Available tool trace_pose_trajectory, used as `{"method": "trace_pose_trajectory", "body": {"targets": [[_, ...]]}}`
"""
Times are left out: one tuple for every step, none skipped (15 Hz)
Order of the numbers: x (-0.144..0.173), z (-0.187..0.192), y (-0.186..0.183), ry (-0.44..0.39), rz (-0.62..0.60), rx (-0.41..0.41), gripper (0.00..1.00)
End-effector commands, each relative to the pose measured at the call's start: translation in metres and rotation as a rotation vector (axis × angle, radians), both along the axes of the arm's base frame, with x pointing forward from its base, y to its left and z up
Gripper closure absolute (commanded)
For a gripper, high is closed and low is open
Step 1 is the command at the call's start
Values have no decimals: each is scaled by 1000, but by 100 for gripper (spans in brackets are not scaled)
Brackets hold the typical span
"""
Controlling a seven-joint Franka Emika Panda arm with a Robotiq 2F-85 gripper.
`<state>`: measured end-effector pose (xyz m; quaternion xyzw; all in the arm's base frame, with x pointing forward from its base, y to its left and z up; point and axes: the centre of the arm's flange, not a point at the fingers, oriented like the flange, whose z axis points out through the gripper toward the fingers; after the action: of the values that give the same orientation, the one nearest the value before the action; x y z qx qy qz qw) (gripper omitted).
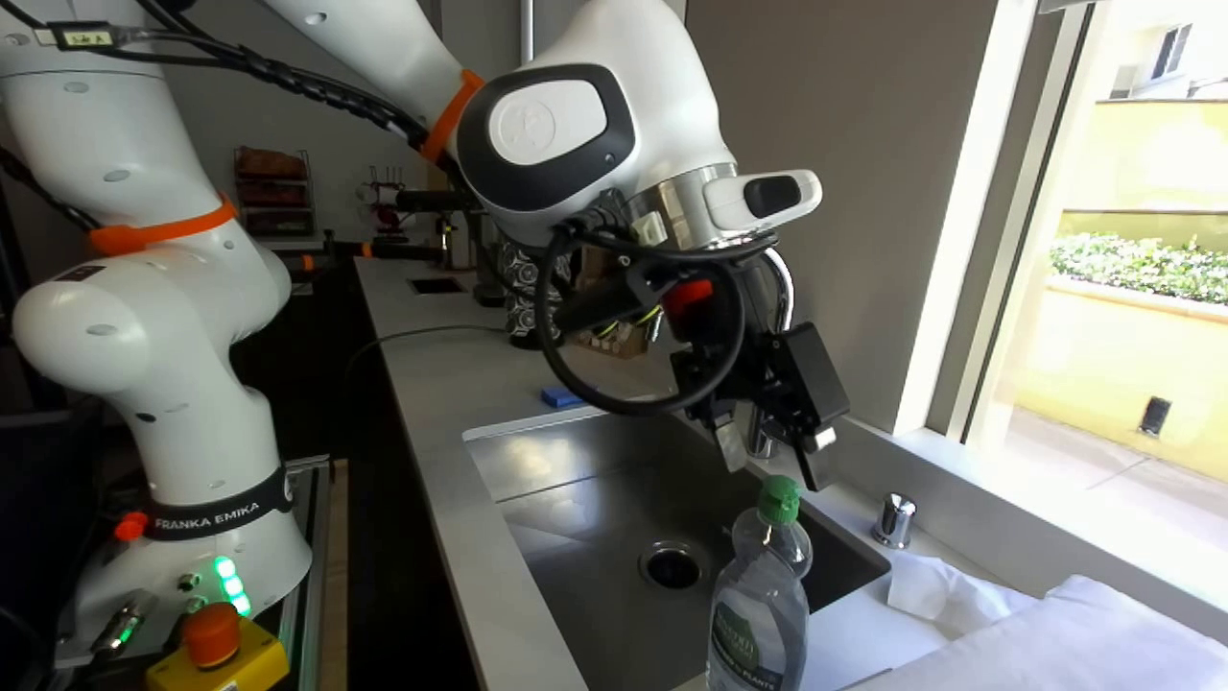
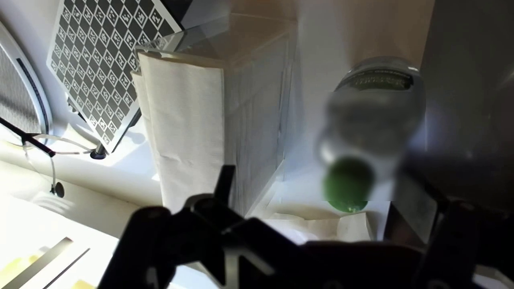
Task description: Open the cap of the bottle
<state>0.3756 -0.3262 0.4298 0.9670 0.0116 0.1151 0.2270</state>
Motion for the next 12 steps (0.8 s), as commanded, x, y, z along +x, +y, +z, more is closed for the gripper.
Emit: {"method": "trace_pose_trajectory", "body": {"targets": [[1, -13, 2, -25, -8, -20, 0], [2, -14, 2, -29, -8, -20, 0], [3, -14, 2, -33, -8, -21, 0], [3, -16, 2, -35, -8, -22, 0], [4, -16, 2, -37, -7, -23, 0], [5, -17, 2, -40, -6, -24, 0], [5, -17, 2, -42, -6, -24, 0], [6, -17, 2, -45, -6, -26, 1], [6, -17, 2, -48, -5, -27, 2], [6, -17, 2, -50, -5, -28, 3], [6, -17, 2, -51, -5, -29, 7], [6, -17, 1, -50, -5, -29, 8]]}}
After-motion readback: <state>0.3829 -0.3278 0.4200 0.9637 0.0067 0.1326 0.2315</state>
